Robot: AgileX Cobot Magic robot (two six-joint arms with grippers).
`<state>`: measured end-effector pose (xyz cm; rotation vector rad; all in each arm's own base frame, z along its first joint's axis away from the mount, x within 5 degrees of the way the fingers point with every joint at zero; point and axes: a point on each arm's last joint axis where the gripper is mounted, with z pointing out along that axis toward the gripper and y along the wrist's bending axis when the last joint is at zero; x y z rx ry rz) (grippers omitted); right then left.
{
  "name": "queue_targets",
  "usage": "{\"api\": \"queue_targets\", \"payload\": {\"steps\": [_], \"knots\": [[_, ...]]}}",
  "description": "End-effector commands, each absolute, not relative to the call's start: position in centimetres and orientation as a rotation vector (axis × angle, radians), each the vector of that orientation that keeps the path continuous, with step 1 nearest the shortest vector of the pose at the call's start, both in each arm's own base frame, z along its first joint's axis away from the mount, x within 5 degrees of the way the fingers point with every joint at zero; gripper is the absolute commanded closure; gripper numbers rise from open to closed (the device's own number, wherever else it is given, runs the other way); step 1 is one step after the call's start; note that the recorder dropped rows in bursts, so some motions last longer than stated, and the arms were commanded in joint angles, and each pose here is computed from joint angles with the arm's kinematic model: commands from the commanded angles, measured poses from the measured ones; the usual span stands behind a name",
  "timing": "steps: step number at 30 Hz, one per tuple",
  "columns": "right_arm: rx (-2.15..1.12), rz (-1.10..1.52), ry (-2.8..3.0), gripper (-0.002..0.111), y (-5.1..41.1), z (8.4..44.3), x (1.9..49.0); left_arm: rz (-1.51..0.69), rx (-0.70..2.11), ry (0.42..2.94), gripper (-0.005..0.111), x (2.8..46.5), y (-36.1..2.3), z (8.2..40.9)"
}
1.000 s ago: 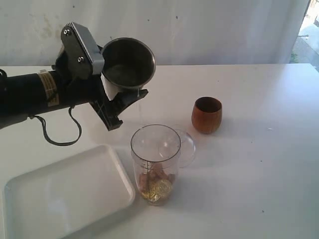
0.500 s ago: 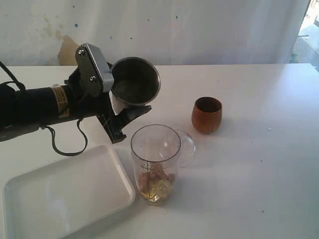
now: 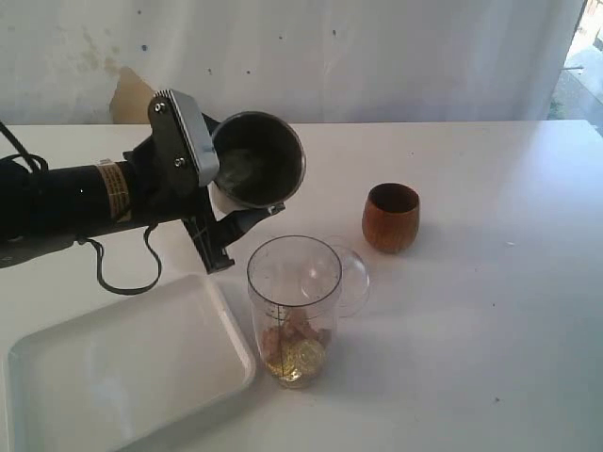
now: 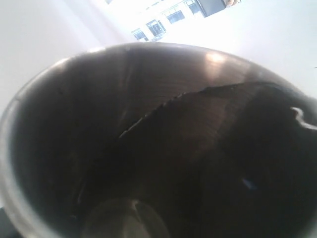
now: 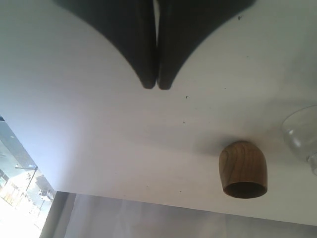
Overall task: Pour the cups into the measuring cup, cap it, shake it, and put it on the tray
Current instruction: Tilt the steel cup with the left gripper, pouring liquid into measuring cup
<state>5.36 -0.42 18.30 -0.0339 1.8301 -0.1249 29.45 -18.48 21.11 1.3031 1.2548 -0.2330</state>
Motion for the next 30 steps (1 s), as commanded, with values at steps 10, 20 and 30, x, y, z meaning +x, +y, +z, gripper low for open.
{"api": "queue_targets", "payload": {"steps": [10, 20, 30], "knots": [[-0.036, -0.132, 1.827, 0.108, -0.44, 18.23, 5.33, -0.124, 1.344, 1.064, 0.107, 29.47, -18.79, 22.50], [-0.036, -0.132, 1.827, 0.108, -0.44, 18.23, 5.33, -0.042, 1.392, 0.989, 0.107, 29.50, -18.78, 22.55], [-0.036, -0.132, 1.827, 0.108, -0.44, 18.23, 5.33, 0.034, 1.387, 0.885, 0.107, 29.54, -18.83, 23.12]]}}
